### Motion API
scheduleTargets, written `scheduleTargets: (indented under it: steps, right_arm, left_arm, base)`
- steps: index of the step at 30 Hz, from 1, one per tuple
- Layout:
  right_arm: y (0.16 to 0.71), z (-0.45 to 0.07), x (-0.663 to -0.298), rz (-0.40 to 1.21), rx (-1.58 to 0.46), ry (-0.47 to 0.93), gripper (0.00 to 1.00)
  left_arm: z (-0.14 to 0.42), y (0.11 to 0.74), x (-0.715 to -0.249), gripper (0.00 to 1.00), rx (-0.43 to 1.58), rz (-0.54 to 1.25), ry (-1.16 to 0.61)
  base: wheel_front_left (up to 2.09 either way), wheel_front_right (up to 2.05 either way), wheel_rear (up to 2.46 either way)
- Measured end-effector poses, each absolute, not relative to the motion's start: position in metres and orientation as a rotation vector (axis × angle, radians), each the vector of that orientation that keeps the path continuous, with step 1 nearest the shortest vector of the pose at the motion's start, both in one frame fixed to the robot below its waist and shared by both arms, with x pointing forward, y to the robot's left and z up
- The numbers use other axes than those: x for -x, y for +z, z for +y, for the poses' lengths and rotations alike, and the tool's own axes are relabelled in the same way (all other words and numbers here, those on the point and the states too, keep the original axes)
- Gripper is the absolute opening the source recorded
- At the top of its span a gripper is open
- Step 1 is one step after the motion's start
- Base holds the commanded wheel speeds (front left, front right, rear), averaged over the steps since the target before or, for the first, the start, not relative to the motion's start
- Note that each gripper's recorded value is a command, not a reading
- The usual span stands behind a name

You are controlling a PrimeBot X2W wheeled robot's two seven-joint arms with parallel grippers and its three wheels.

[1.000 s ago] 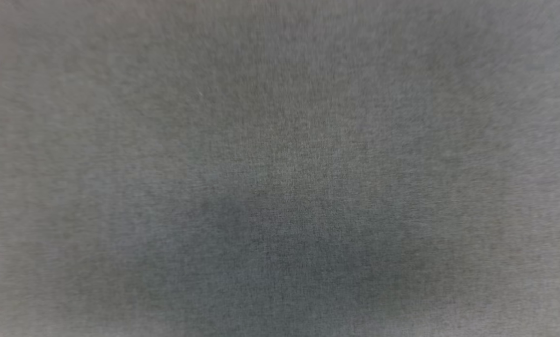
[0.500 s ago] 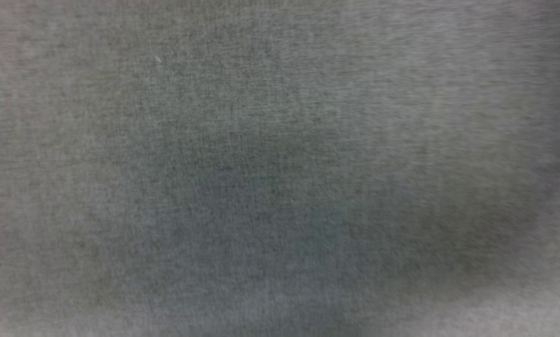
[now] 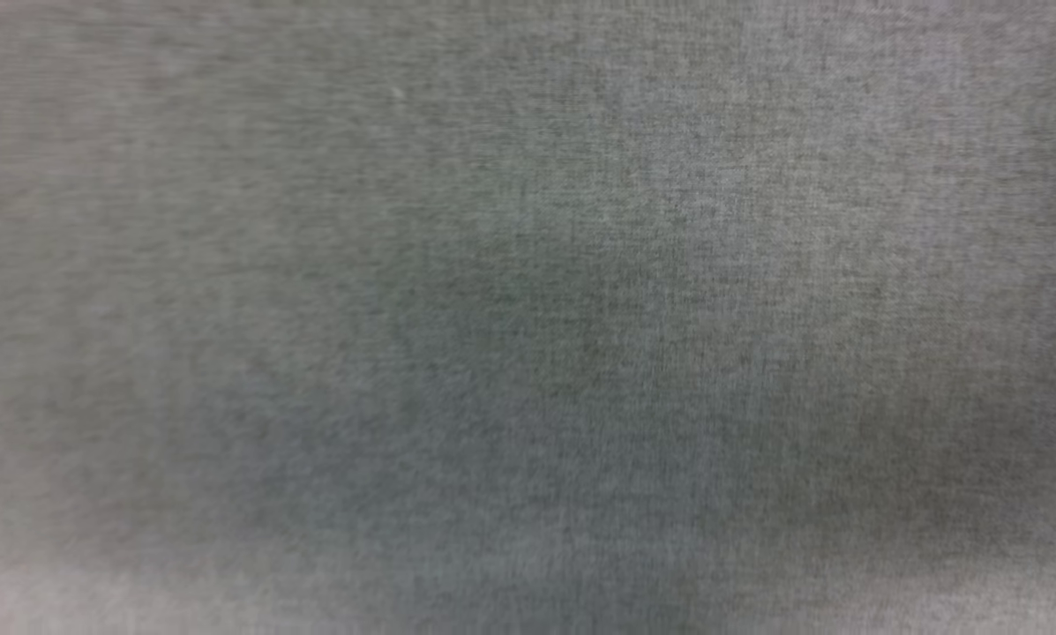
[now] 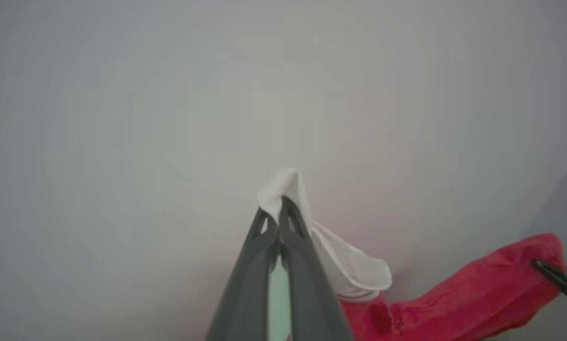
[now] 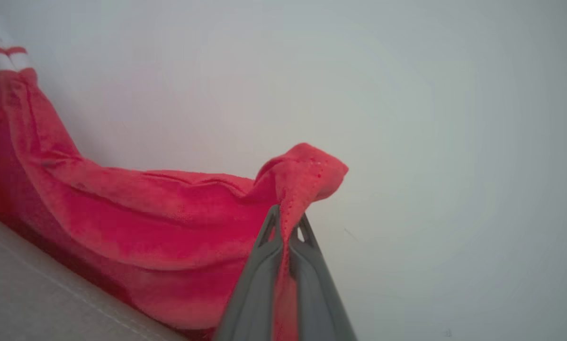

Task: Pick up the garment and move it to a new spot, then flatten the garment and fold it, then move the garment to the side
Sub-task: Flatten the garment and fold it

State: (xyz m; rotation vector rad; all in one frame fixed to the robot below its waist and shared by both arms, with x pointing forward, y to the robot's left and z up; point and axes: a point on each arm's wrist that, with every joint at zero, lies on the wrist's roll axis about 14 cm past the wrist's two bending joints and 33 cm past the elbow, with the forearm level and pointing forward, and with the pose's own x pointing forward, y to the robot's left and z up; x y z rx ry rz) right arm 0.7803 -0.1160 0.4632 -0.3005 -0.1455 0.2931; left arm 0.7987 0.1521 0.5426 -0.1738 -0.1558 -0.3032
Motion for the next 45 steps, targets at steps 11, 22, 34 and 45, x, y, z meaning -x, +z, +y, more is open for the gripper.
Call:
scheduleTargets:
  steps: [11,22,34,45]
  right_arm:
    - [0.467,-0.106,-0.731,-0.021,0.262,0.381,0.0]
    - [0.472,-0.117,-0.652,0.13,0.17,0.472,0.0]
    - [0.469,-0.143,-0.561,0.263,0.149,0.573,0.0]
    - [0.439,-0.152,-0.489,0.428,0.118,0.651,0.0]
  left_arm:
    - [0.174,0.557,-0.731,0.0,0.087,0.003,-0.346]
    - [0.198,0.565,-0.631,0.0,0.04,0.101,-0.39]
    - [0.21,0.547,-0.498,0.0,0.079,0.211,-0.341]
    - [0.212,0.499,-0.399,0.0,0.173,0.428,-0.229]
  base:
    - [0.0,0.0,0.0]
    - [0.0,0.0,0.0]
    - [0.0,0.0,0.0]
    - [0.0,0.0,0.0]
